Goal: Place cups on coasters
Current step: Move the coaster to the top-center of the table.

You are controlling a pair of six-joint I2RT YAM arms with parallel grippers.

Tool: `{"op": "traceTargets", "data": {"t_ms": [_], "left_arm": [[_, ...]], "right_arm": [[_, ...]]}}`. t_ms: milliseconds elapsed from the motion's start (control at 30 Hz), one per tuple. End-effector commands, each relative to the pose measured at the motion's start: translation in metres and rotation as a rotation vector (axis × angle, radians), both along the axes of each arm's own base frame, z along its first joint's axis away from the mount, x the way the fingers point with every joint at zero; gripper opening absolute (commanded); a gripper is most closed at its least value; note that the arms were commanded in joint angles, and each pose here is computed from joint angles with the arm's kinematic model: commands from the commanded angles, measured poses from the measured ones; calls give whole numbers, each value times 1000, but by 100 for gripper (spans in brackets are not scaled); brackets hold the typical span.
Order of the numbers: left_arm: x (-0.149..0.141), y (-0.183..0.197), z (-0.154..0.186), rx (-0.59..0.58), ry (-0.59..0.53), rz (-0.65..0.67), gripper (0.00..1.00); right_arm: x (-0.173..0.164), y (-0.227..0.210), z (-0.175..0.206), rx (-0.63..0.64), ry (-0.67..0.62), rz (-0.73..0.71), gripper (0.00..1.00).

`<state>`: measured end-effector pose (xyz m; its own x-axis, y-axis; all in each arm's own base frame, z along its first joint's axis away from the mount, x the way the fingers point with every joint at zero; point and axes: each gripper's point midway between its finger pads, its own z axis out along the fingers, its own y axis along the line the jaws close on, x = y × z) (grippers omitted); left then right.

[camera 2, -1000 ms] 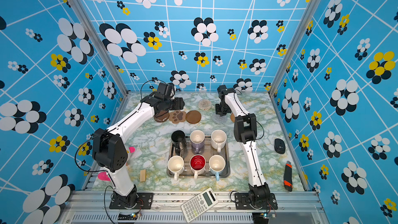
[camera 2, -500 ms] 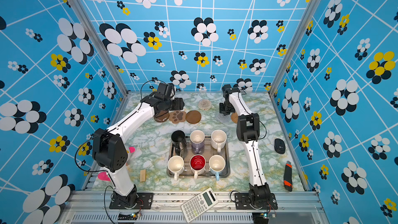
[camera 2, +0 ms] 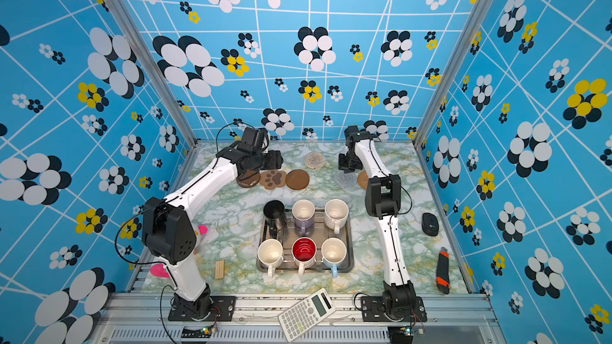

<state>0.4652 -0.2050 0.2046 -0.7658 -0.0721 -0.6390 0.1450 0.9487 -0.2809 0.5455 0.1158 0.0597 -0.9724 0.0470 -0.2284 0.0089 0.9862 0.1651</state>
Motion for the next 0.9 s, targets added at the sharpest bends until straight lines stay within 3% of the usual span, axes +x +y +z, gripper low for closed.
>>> {"op": "traceTargets", "data": {"t_ms": [0,200,500,700,867], "left_arm": [[-6,2,14,-3,-32,7,75],[-7,4,20,-6,-48,6,75],[-8,-3,27,-53,-61,-18,75],[-9,-3,24,-51,-52,-19,75],[-11,-3,21,-55,-44,-20,75]], "right_arm": [[21,18,60,143,-145,-19,0],[49,64,84,337,-267,-20,0],[99,121,60,621,-348,-76,0],[113,143,39,709,-363,-91,0],[114,143,13,700,-333,-119,0]]}}
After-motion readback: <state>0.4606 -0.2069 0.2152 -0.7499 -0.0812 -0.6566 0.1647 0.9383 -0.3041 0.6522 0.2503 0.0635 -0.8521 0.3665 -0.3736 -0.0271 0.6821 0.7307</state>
